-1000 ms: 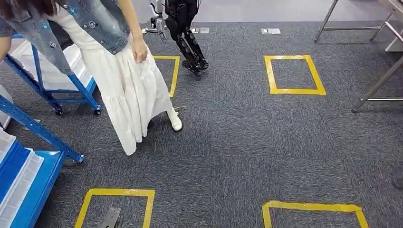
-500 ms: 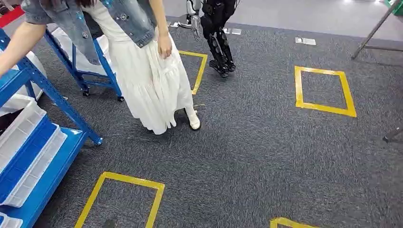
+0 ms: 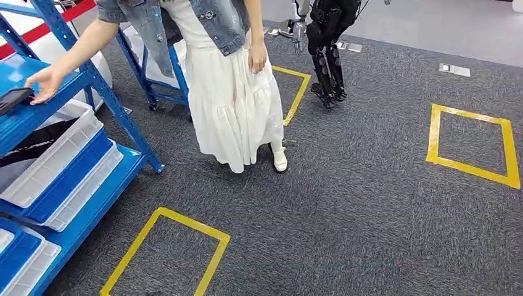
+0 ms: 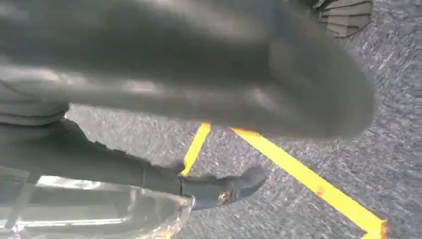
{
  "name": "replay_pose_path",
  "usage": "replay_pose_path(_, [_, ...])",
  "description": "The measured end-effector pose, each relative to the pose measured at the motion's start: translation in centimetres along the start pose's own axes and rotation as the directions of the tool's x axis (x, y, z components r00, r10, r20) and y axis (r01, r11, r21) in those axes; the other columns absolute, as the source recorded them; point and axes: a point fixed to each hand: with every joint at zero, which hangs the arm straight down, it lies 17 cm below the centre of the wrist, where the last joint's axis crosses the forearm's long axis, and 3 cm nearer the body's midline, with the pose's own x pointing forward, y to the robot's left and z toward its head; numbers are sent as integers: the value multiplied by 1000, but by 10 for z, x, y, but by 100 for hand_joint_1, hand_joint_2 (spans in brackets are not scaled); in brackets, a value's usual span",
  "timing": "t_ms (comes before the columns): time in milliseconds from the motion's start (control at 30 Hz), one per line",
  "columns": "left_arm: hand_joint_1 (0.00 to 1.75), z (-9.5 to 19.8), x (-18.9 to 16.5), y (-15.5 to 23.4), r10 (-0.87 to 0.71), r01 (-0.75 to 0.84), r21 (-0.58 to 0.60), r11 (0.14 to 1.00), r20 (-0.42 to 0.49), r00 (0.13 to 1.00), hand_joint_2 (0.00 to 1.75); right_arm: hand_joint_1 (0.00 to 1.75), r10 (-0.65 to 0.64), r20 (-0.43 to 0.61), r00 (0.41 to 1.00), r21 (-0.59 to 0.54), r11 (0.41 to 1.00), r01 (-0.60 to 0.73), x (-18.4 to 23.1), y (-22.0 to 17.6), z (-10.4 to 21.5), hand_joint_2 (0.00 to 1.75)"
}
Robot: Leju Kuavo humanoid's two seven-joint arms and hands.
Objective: Take the parts from the cabinet and place them on the table.
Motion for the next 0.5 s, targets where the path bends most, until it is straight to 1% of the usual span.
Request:
replay_pose_path(133, [0,0,1,0,-3,3,0,1000,2,1000,0,0,1,-6,1000,5,1000,-1,-4,1,1,0])
replay_pose_path(433, [0,-2,4,9,-11,11,18,1000,15,1000,0,0,-1,-1,1000,8,1000,1,1,0,0,0])
replay_pose_path(500, [0,-1,4,6,-11,11,14,1000,15,1000,0,0,0,-3,1000,4,1000,0,0,-2,-1,0])
